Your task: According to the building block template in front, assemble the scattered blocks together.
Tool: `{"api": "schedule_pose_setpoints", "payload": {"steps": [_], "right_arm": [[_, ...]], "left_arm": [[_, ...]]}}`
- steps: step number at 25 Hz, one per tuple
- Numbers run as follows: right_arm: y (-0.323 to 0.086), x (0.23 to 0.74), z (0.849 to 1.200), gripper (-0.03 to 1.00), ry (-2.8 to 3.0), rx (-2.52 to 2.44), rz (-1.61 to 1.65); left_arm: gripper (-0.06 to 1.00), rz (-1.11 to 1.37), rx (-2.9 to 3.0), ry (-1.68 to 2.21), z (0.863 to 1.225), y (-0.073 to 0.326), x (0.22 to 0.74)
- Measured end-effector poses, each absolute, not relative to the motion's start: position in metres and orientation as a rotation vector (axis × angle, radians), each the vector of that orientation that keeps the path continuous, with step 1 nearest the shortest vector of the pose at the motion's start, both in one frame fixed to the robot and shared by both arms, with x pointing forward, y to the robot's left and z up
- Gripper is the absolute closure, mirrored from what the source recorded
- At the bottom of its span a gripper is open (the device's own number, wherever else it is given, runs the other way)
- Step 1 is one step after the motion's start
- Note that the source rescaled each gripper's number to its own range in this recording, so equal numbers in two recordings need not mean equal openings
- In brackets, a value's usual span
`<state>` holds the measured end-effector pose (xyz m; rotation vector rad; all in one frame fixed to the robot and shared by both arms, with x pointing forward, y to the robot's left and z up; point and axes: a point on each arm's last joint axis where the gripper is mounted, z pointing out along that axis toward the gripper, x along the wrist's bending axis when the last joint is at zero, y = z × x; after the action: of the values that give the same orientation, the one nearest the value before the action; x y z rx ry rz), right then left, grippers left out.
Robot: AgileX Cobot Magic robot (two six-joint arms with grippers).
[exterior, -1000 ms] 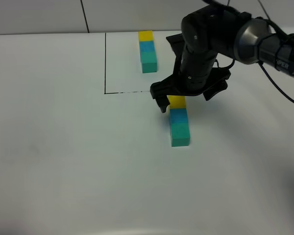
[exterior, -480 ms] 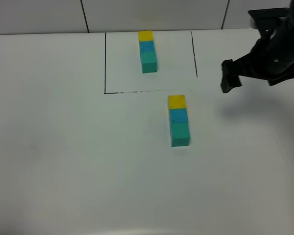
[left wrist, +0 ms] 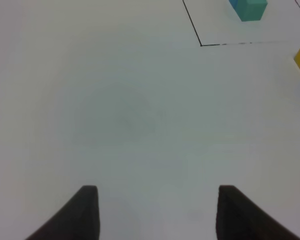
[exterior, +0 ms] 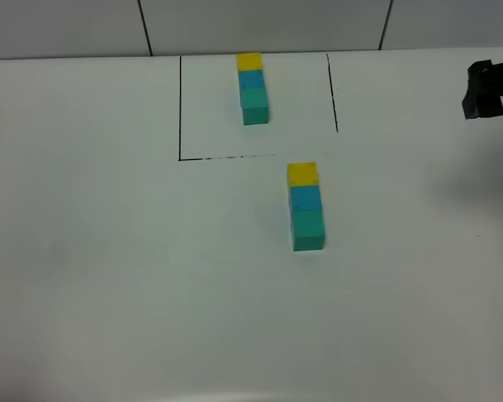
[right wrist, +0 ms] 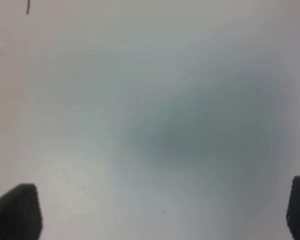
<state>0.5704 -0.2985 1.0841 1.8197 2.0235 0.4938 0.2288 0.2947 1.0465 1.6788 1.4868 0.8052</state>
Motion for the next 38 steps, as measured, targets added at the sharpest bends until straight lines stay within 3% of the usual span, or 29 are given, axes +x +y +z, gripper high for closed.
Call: {"api": "schedule_pose_setpoints", "payload": {"steps": [5,14,22,32,38], "right_arm": [[-0.298,0.557,1.098,-0.03,2.007,1.831,0.507],[-0.294,0.501,1.158,-0.03,1.839,1.717,0.752],[-0.293,0.428,1.130,-0.03,1.725,1.656,0.889],[-0.296,0.339,1.122,-0.03,1.582,1.591,0.968],[-0.296,0.295,1.089,-0.03,1.548,1.579,0.974]], "left_arm": [[0.80,0.805,1.678,1.488,1.046,0.295,0.229],[0.80,0.805,1.678,1.488,1.046,0.295,0.229],[0.80,0.805,1.678,1.488,1.046,0.295,0.229],[0.80,0.805,1.678,1.488,1.046,0.295,0.229],[0.80,0.805,1.678,1.488,1.046,0.295,0.229]]}}
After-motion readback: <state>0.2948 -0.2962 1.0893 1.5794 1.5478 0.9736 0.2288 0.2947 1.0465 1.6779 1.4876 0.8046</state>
